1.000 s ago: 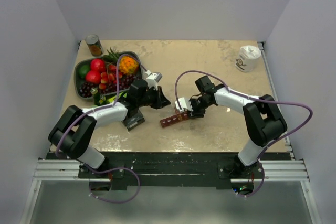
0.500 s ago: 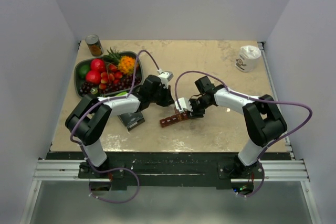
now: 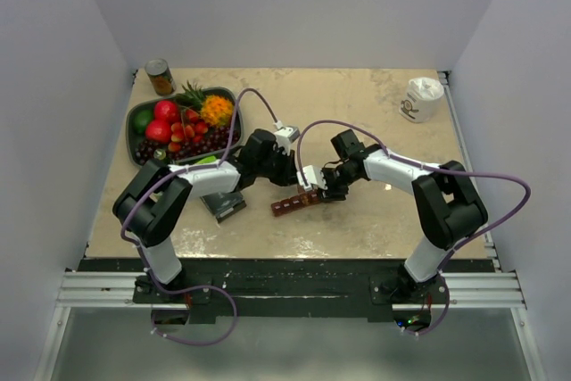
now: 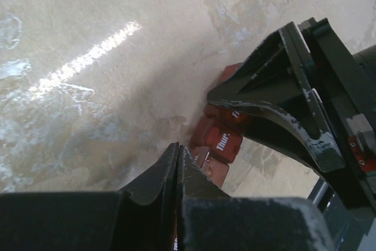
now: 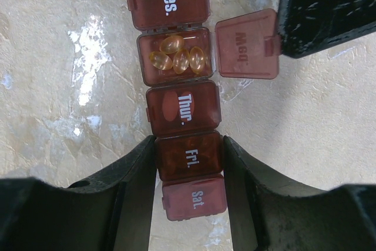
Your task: Sort the pills into containers
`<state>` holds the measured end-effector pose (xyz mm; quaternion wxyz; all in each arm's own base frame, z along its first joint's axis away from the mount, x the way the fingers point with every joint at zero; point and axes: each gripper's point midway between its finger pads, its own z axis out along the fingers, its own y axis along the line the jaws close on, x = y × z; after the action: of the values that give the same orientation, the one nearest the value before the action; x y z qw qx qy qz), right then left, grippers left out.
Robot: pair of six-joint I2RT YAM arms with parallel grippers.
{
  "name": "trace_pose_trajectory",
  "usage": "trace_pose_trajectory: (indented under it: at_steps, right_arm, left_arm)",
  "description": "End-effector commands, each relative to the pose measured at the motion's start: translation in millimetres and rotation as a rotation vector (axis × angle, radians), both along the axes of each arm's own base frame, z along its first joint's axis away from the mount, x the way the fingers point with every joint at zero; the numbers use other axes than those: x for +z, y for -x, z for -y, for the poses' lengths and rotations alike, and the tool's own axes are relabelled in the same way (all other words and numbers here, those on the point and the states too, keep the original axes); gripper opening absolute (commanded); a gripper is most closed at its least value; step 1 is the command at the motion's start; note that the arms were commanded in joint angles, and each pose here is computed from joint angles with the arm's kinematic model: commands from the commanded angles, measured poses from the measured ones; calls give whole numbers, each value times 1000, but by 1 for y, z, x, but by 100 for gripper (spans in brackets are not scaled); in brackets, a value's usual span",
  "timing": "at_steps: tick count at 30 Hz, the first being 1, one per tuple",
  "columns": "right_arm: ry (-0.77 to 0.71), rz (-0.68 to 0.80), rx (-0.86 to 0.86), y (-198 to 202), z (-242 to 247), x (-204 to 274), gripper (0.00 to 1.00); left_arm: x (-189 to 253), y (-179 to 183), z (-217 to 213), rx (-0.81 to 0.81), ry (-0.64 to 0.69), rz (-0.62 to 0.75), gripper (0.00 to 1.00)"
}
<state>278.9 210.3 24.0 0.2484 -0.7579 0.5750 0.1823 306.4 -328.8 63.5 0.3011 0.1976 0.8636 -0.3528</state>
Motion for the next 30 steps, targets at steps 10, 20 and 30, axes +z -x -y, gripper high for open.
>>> trace_pose_trajectory:
  at_steps: [10, 20, 30]
  right_arm:
    - [-16, 13, -27, -8, -6, 4, 27]
    - [-19, -2, -69, -11, -7, 4, 40]
    - [-75, 15, -126, -21, -15, 31, 79]
  left_arm:
    - [-1, 45, 7, -126, 40, -45, 2]
    - [-1, 44, 5, -98, 33, -36, 2]
    - [37, 30, -14, -14, 32, 74, 6]
